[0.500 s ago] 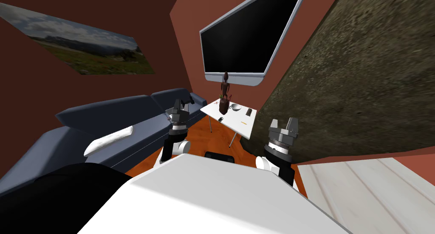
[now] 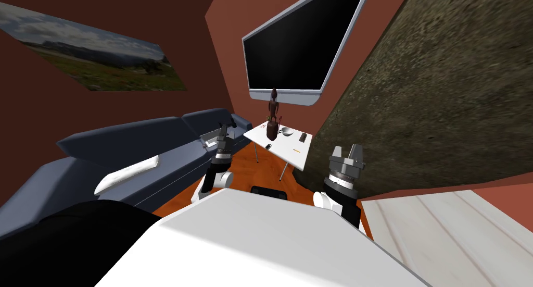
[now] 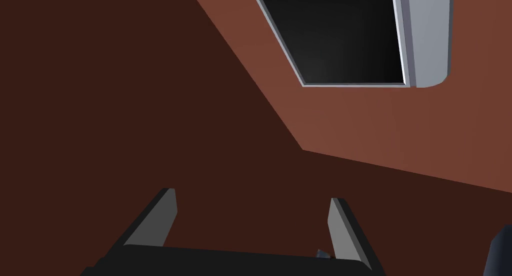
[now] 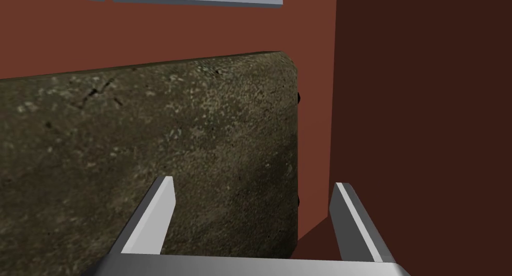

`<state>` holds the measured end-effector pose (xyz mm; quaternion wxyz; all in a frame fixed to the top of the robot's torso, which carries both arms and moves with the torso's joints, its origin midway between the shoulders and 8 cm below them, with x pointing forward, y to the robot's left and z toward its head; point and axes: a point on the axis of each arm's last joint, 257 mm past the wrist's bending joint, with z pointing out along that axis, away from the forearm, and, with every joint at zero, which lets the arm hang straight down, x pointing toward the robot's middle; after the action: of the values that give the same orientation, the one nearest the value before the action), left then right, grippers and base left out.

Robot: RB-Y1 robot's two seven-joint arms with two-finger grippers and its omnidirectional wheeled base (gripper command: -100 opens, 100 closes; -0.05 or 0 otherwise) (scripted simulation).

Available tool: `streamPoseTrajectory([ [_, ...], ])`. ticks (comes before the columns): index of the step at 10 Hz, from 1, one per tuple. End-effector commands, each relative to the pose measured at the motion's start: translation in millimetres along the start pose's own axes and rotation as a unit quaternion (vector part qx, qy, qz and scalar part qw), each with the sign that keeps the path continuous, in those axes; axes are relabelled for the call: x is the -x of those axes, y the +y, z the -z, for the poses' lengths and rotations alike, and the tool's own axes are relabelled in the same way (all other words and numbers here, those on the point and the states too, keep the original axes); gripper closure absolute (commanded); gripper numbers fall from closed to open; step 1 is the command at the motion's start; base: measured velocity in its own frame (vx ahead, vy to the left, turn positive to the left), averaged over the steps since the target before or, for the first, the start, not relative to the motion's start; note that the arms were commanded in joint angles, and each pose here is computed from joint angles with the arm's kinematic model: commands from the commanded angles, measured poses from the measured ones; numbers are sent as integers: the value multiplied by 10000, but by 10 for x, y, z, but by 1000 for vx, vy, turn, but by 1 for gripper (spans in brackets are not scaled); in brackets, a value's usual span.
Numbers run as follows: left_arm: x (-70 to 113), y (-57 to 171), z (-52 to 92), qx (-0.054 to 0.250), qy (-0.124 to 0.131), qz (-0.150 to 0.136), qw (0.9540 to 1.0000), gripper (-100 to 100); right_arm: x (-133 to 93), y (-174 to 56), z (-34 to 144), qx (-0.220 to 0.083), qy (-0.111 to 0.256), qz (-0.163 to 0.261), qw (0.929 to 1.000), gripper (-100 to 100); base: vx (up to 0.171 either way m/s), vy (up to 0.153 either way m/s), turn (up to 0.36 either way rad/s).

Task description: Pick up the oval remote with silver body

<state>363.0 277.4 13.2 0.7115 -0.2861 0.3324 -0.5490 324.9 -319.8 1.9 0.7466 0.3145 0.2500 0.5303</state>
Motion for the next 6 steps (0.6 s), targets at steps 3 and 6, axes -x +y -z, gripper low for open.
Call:
streamPoseTrajectory([
  [3,4,415,59,326,73,-96,9994,-100,0,0,0,0,0,0,10000,0,15,-46,-33],
  [6,25,775,119,620,130,-189,9978,-100,0,0,0,0,0,0,10000,0,14,-49,-35],
])
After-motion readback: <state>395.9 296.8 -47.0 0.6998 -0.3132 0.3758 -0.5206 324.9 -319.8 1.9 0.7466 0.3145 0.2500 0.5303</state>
